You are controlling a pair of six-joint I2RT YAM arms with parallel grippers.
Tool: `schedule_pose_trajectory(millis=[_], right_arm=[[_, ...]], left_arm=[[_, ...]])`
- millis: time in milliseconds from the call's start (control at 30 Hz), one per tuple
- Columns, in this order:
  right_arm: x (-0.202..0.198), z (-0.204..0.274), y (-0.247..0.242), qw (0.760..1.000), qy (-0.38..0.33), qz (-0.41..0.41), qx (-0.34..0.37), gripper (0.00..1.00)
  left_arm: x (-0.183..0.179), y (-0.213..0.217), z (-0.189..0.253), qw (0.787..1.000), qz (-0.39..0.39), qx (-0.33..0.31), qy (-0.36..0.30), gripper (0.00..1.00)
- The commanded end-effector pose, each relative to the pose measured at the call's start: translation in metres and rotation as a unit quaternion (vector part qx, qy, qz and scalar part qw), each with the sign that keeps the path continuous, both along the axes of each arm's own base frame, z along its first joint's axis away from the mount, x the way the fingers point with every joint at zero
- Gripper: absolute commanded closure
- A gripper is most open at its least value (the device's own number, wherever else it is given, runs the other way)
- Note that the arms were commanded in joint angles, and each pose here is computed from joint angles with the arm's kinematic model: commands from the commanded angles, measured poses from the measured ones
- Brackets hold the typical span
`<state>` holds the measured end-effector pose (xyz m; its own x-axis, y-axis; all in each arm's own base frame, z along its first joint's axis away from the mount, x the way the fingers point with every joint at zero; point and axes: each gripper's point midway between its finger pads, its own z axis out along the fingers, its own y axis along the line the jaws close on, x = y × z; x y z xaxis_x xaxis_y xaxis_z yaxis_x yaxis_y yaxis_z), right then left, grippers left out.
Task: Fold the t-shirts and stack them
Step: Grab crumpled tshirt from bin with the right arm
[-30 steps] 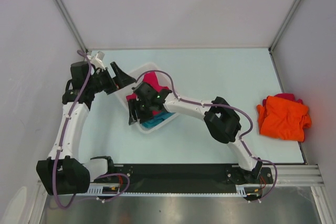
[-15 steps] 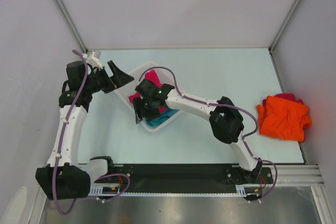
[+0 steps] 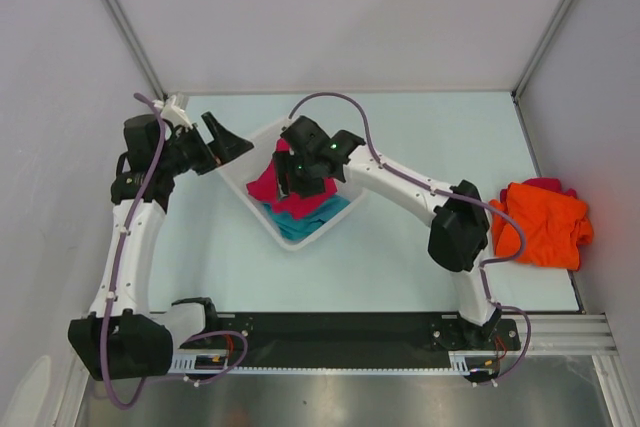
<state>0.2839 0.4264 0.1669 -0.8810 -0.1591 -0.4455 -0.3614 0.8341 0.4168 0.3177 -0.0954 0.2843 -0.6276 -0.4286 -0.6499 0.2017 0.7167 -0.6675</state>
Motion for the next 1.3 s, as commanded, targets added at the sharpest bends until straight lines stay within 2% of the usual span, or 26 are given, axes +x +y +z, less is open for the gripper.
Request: schedule_pose_trajectory(millis=[0, 300, 467, 1033, 1100, 1133, 1167, 1200, 1267], right_arm=[[0.029, 0.005, -0.034, 0.999, -0.02, -0.03, -0.033, 0.36], [0.091, -0.006, -0.07, 0.995, -0.034, -0.055, -0.077, 0.36], [0.108, -0.026, -0.082, 0.994, -0.021, -0.056, -0.091, 0.36], [0.085, -0.088, -0.052, 0.997, 0.037, -0.014, -0.068, 0.37], [0.078, -0.094, -0.051, 0.997, 0.049, -0.008, -0.065, 0.44], [0.078, -0.094, -0.049, 0.997, 0.049, -0.007, -0.059, 0.53], [0.076, -0.096, -0.05, 0.997, 0.053, -0.005, -0.056, 0.85], [0.076, -0.091, -0.052, 0.997, 0.052, -0.008, -0.052, 1.0], [0.08, -0.084, -0.056, 0.998, 0.036, -0.016, -0.053, 1.0]], left_arm=[[0.007, 0.005, 0.008, 1.0, 0.003, -0.003, -0.022, 0.01], [0.016, 0.018, -0.006, 1.0, 0.02, 0.001, -0.008, 0.01], [0.019, 0.021, -0.011, 1.0, 0.025, 0.001, -0.004, 0.01], [0.031, 0.024, -0.019, 0.999, 0.04, -0.013, 0.013, 0.01], [0.031, 0.023, -0.018, 0.999, 0.04, -0.014, 0.013, 0.01], [0.031, 0.023, -0.018, 0.999, 0.04, -0.014, 0.012, 0.01], [0.031, 0.023, -0.018, 0.999, 0.041, -0.014, 0.013, 0.01], [0.03, 0.023, -0.019, 0.999, 0.04, -0.014, 0.013, 0.01], [0.03, 0.023, -0.019, 0.999, 0.041, -0.015, 0.013, 0.01]])
